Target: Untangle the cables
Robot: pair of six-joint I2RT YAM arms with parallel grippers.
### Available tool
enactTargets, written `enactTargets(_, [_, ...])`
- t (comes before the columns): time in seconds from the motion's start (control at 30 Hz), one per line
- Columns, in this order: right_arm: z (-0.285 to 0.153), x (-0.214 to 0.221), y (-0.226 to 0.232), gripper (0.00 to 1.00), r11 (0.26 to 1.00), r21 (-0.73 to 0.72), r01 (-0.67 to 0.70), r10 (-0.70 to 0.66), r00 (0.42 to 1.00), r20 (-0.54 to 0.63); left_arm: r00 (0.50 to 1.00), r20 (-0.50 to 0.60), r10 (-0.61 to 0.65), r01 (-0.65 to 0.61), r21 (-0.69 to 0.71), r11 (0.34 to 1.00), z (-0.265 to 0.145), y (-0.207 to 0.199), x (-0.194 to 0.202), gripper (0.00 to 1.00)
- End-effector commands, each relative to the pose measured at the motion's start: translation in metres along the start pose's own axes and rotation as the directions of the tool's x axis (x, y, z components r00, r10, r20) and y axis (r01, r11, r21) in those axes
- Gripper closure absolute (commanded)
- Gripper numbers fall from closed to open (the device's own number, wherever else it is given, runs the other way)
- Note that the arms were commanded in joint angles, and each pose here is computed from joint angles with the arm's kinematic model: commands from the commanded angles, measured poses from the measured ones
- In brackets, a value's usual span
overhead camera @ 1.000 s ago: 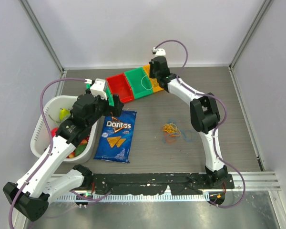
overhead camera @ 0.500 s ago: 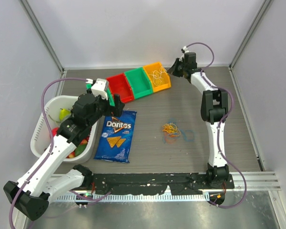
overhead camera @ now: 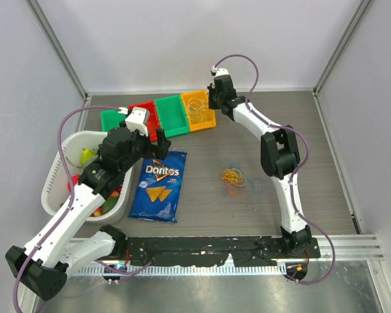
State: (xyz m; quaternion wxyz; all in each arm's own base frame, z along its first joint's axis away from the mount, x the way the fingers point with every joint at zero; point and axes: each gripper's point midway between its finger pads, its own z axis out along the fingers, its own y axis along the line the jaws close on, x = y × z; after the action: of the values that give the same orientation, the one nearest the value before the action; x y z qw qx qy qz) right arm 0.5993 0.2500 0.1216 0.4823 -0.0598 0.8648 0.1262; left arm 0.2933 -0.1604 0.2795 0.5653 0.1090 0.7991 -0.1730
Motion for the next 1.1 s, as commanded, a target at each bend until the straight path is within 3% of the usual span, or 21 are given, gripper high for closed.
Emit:
enactTargets(0.0, [-0.046, -0.078, -0.017, 0.99, 0.991, 0.127, 0.037, -0.059, 0.983, 0.174, 0.999, 0.050, -0.017, 0.016, 0.022, 1.000, 0.001, -0.005, -0.013, 0.00])
enactTargets(0.27, [-0.061, -0.090, 0.036, 0.99, 0.994, -0.037, 0.105, -0.096, 0.976, 0.195, 0.998, 0.056, -0.019, 0.017, 0.024, 1.000, 0.000, -0.006, -0.015, 0.00])
enactTargets(0.47, [-0.039, -0.064, 0.059, 0.99, 0.990, -0.093, 0.104, -0.091, 0.987, 0.136, 0.998, 0.053, -0.017, 0.015, 0.022, 1.000, 0.000, -0.006, -0.013, 0.00])
enactTargets(0.8, [-0.003, -0.023, 0.061, 0.99, 0.993, -0.089, 0.077, -0.072, 0.996, 0.056, 0.998, 0.058, -0.017, 0.016, 0.025, 1.000, -0.001, -0.006, -0.015, 0.00])
enactTargets(1.07, [0.026, 0.016, 0.036, 0.99, 0.998, 0.028, 0.051, -0.050, 0.999, -0.020, 0.998, 0.054, -0.013, 0.012, 0.019, 1.000, 0.000, -0.005, -0.014, 0.00])
